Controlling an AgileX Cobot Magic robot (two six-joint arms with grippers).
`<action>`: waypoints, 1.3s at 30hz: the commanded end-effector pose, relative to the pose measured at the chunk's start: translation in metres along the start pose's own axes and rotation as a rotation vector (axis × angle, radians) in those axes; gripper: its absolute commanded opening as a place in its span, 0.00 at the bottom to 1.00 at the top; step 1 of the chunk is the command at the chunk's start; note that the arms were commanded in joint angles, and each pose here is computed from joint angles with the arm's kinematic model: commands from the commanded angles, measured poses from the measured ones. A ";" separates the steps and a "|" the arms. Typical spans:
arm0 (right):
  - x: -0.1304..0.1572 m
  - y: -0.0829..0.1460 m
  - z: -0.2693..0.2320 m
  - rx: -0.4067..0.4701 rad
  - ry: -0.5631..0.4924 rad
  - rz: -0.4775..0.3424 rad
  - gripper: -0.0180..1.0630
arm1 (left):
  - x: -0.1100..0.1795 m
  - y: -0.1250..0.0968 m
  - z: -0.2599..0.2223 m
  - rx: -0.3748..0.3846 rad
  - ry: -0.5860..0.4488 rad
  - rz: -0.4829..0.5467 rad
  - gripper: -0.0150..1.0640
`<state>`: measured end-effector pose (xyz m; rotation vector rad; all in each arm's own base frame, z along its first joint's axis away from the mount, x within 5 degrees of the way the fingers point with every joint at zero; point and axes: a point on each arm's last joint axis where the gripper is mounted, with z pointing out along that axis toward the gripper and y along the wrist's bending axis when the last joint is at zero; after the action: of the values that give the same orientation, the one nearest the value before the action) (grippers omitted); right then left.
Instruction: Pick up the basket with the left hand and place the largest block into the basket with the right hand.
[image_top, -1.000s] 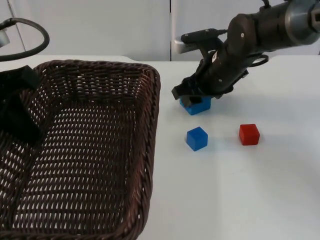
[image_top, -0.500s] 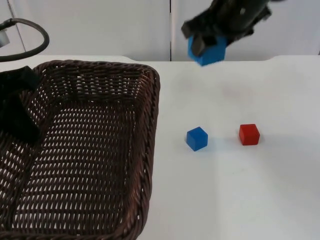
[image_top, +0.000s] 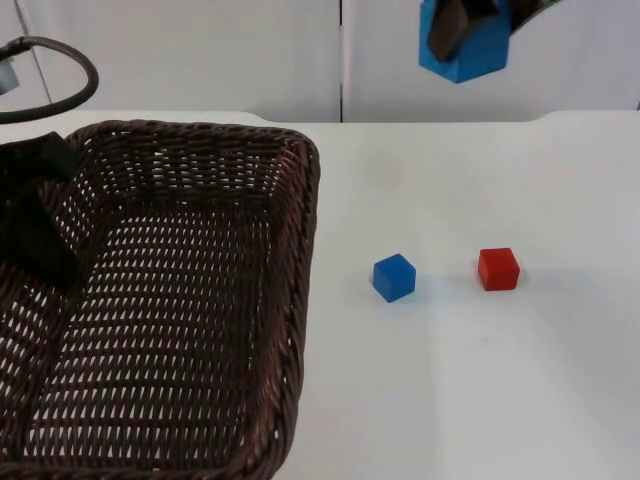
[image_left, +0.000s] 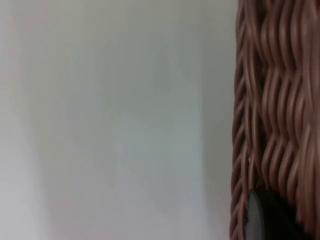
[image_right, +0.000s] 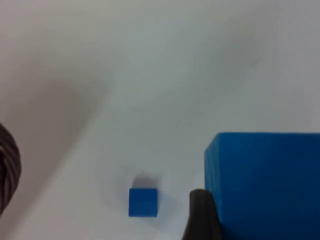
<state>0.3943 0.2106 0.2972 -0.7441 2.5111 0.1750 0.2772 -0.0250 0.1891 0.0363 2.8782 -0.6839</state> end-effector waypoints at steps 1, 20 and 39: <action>0.001 0.002 -0.013 0.001 -0.015 -0.017 0.02 | 0.000 -0.003 -0.001 0.016 -0.001 -0.006 0.01; 0.059 0.007 -0.031 0.002 -0.011 -0.084 0.02 | 0.001 -0.003 -0.001 0.017 0.002 -0.006 0.01; 0.061 0.121 -0.037 -0.149 -0.087 -0.456 0.02 | 0.001 -0.003 -0.001 0.017 0.002 -0.006 0.01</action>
<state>0.2770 0.2681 0.2897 -1.2864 2.2446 0.2120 0.2771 -0.0251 0.1891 0.0371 2.8797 -0.6857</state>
